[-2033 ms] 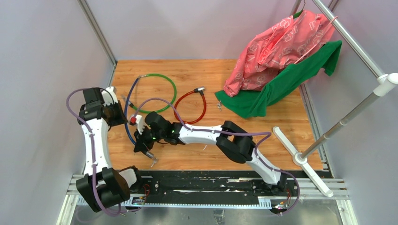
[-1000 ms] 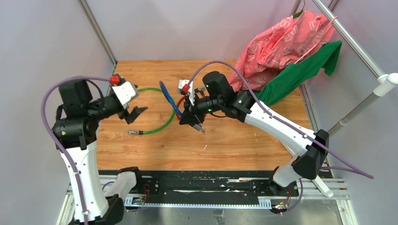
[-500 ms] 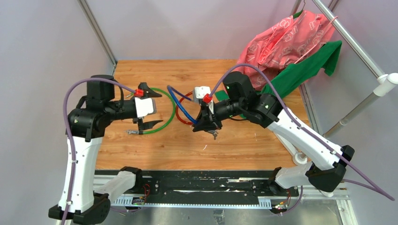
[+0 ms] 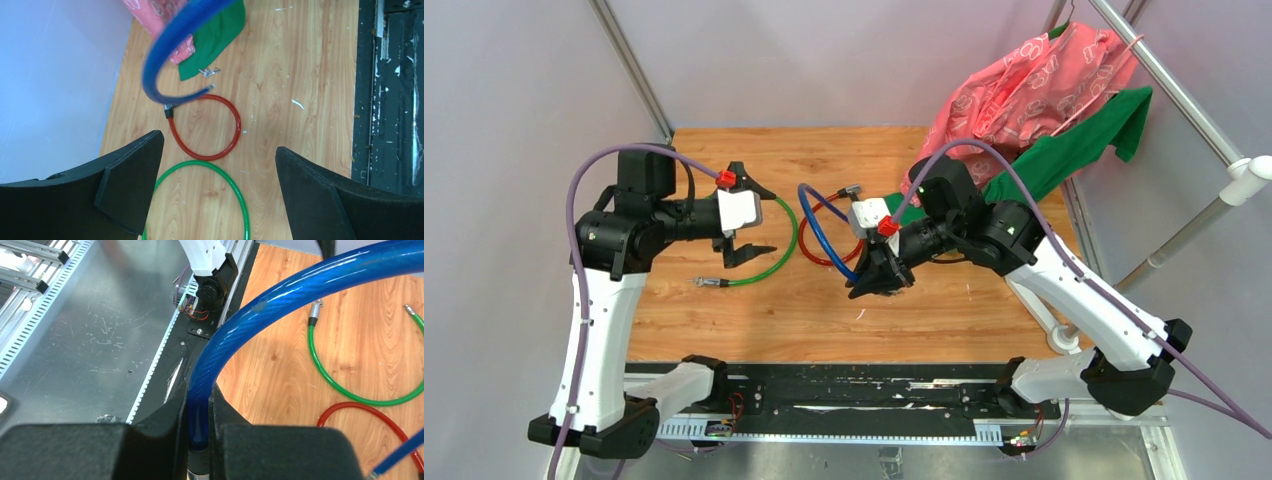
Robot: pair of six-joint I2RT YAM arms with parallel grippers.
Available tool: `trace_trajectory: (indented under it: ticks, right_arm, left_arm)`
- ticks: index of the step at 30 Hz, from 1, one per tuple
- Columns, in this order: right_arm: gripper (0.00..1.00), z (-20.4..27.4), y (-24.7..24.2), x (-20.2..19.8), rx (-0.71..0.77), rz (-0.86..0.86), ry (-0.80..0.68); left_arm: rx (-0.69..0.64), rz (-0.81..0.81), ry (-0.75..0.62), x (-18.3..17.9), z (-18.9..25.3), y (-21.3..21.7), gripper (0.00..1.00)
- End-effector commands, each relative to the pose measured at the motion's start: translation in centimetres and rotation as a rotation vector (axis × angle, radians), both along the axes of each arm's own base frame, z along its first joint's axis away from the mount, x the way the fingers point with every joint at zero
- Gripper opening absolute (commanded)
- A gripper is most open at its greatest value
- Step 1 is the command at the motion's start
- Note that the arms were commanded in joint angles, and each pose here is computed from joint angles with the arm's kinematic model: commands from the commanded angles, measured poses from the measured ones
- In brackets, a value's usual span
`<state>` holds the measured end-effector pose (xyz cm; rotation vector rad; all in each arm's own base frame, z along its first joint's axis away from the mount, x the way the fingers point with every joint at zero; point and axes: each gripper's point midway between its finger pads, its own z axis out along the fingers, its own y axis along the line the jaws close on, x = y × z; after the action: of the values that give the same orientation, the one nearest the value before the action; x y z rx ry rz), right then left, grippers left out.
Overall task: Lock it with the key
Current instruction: Pick up the lock from the center of the board.
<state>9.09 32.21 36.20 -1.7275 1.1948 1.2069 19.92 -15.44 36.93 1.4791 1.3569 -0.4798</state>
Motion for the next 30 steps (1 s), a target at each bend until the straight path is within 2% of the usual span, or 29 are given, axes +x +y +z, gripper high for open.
trace_trajectory:
  ticks: [1, 6, 9, 13, 15, 17, 18, 21, 25, 27, 28, 29, 30]
  right_arm:
    - [0.00, 1.5, 0.2, -0.4, 0.039, 0.036, -0.009]
    - [0.00, 0.7, 0.9, -0.8, 0.013, 0.043, -0.004]
    - [0.00, 0.7, 1.0, -0.9, 0.015, 0.044, -0.012]
    - [0.00, 0.8, 1.0, -1.1, 0.016, 0.047, -0.008]
    - [0.00, 0.8, 0.8, -1.2, 0.016, 0.047, -0.015]
    - [0.00, 0.6, 0.6, -1.1, 0.011, 0.042, -0.024]
    - [0.00, 0.5, 0.6, -1.1, 0.011, 0.044, -0.027]
    - [0.00, 0.1, 0.5, -1.3, 0.007, 0.050, -0.027]
    - [0.00, -0.4, 0.3, -0.5, 0.000, 0.015, -0.036]
    - [0.01, 0.0, 0.0, 1.1, 0.016, -0.080, -0.029]
    - [0.07, 0.0, -0.1, 2.5, 0.025, -0.163, -0.035]
    - [0.20, -1.0, -0.3, 4.2, 0.021, -0.257, -0.044]
    - [0.41, -1.1, -0.4, 5.9, 0.041, -0.346, -0.066]
  left_arm:
    - [-0.026, -0.048, -0.038, 0.7, 1.8, -1.1, 0.92]
    - [-0.009, -0.025, -0.185, 3.1, 3.4, -2.2, 0.90]
    - [-0.006, -0.051, -0.165, 3.1, 2.7, -2.8, 0.88]
    - [0.037, -0.072, -0.146, 2.7, 0.0, -2.9, 0.67]
    - [0.039, -0.088, -0.130, 2.4, -0.6, -3.2, 0.61]
    - [0.028, -0.105, -0.100, 1.9, -0.7, -3.9, 0.41]
    - [0.022, -0.110, -0.092, 1.8, -0.6, -4.0, 0.37]
    - [-0.003, -0.132, -0.040, 0.7, -0.9, -4.8, 0.34]
    - [-0.033, -0.138, 0.028, -1.1, -1.3, -5.0, 0.00]
    - [-0.046, -0.083, 0.100, -1.5, -1.7, -4.6, 0.00]
    - [-0.049, -0.056, 0.133, -1.7, -2.1, -4.4, 0.00]
    - [-0.052, -0.025, 0.180, -1.8, -2.7, -4.2, 0.00]
    - [-0.058, 0.013, 0.223, -1.8, -3.3, -4.1, 0.00]
